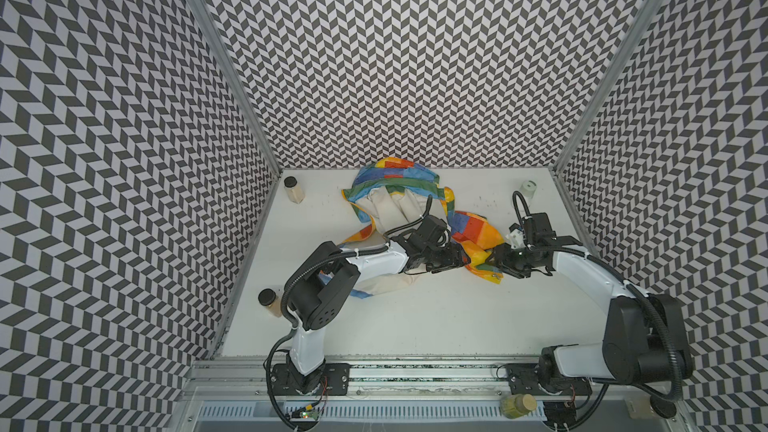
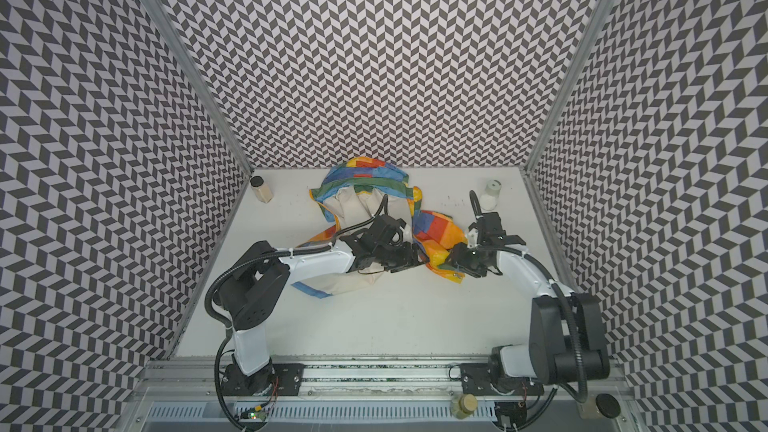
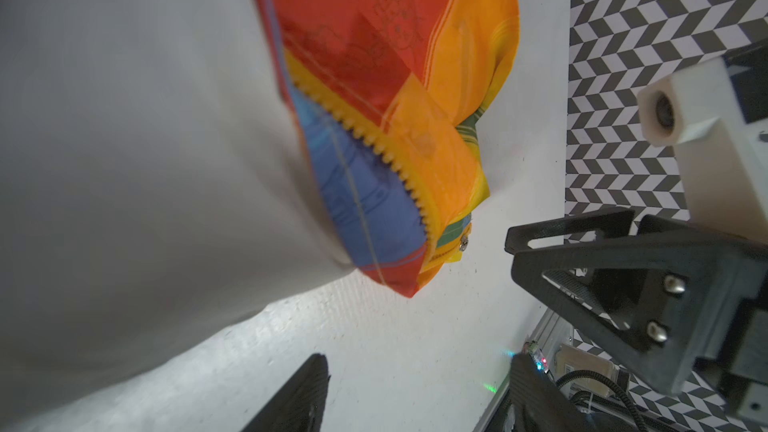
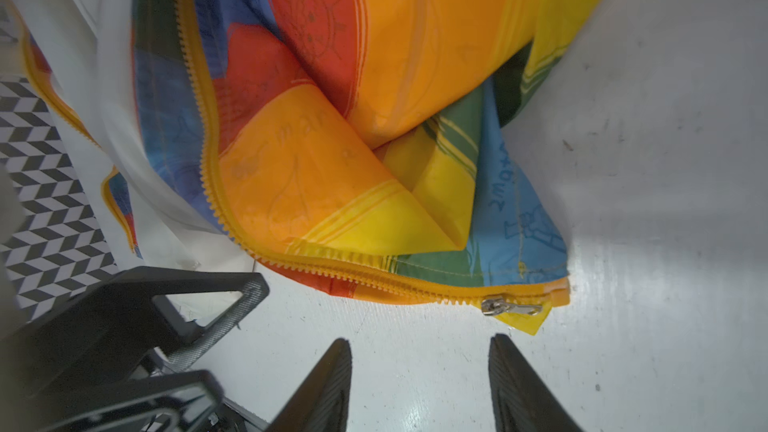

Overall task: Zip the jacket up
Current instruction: 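Grasp the zipper edges with both grippers and bring them toward each other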

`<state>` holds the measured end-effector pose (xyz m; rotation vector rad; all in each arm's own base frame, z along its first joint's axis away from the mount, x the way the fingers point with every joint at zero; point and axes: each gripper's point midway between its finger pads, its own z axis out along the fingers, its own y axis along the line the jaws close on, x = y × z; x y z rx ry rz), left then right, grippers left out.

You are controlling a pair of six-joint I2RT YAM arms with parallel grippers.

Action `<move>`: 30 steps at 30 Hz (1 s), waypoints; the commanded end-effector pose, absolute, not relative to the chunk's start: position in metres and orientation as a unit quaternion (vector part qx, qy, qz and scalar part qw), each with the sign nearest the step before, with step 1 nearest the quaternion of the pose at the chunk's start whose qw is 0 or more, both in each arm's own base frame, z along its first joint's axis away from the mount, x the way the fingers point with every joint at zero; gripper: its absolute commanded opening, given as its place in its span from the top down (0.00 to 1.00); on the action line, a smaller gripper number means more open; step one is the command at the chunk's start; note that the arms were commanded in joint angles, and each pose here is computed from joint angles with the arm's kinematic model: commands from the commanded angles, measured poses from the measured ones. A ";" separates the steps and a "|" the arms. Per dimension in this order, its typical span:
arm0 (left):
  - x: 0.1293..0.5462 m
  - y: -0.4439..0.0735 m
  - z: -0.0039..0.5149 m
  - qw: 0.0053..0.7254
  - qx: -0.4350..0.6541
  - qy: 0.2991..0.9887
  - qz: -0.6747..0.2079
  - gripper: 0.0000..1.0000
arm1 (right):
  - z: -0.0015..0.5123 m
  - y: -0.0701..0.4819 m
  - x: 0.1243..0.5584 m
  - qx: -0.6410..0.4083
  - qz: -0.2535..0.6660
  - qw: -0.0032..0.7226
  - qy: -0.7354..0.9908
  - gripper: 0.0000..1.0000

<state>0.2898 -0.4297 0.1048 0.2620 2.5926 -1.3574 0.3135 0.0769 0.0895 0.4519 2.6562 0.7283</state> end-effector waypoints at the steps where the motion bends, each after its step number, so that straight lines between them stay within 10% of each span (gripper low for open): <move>1: 0.285 -0.449 0.095 0.091 0.106 0.873 -0.468 0.30 | 0.104 0.072 0.315 0.158 0.273 0.198 0.928 0.46; 6: 0.289 -0.463 0.081 0.086 0.116 0.874 -0.464 0.31 | 0.113 0.071 0.312 0.155 0.278 0.206 0.925 0.44; 10: 0.302 -0.464 0.097 0.105 0.128 0.875 -0.455 0.71 | 0.120 0.077 0.311 0.149 0.298 0.205 0.920 0.46; 15: 0.316 -0.438 0.151 0.154 0.144 0.878 -0.430 0.97 | 0.137 0.085 0.310 0.139 0.313 0.217 0.914 0.49; 30: 0.356 -0.299 0.104 0.106 0.054 0.915 -0.386 0.99 | 0.161 0.222 0.305 -0.048 0.274 0.204 0.939 0.65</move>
